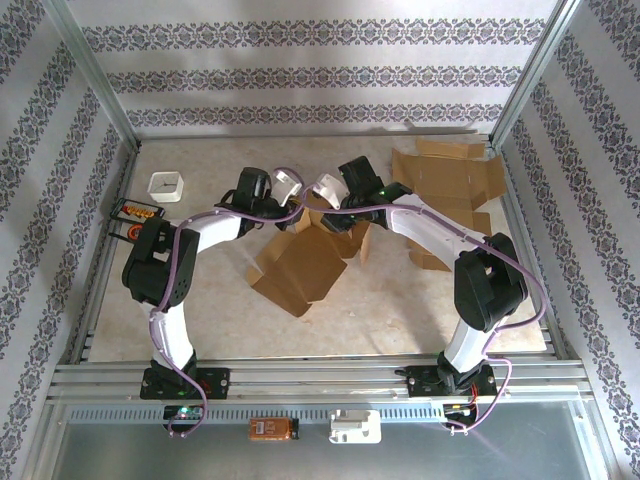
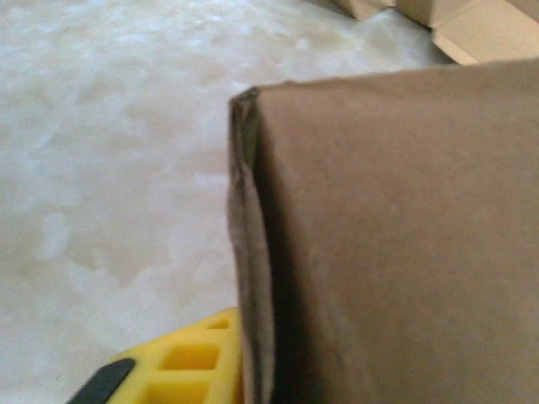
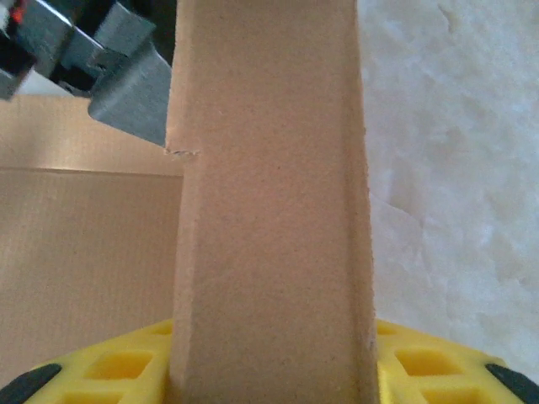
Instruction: Fold the paper box
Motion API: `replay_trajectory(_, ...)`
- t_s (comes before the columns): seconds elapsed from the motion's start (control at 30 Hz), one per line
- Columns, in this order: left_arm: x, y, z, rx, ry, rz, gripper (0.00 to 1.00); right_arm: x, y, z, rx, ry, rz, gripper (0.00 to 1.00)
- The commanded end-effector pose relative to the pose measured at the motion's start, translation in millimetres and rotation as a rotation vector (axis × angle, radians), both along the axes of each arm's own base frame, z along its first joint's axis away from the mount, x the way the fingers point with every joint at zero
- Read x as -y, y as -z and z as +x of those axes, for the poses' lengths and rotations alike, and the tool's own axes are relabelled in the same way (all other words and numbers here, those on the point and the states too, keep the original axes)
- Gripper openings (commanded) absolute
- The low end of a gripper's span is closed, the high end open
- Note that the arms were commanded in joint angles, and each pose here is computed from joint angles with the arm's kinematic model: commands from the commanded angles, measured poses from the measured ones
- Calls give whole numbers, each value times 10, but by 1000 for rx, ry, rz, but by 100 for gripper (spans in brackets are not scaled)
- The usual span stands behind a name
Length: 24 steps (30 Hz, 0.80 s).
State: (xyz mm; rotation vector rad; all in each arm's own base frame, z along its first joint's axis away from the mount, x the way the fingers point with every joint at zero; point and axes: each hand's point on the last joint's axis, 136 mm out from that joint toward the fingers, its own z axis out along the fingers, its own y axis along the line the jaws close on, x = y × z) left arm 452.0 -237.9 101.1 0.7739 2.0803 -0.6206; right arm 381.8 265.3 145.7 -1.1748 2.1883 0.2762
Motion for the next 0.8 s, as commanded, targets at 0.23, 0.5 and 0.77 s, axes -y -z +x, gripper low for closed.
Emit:
replay_trajectory(0.23, 24, 197, 229, -41, -266, 96, 28, -136, -6, -142, -80, -25, 67, 48)
replay_trajectory(0.5, -16, 302, 228, -43, -275, 139, 0, -140, -63, -135, -80, -2, 89, 50)
replay_trajectory(0.77, -108, 266, 158, 0, -304, 231, 20, -180, -459, -49, -63, 161, 246, 65)
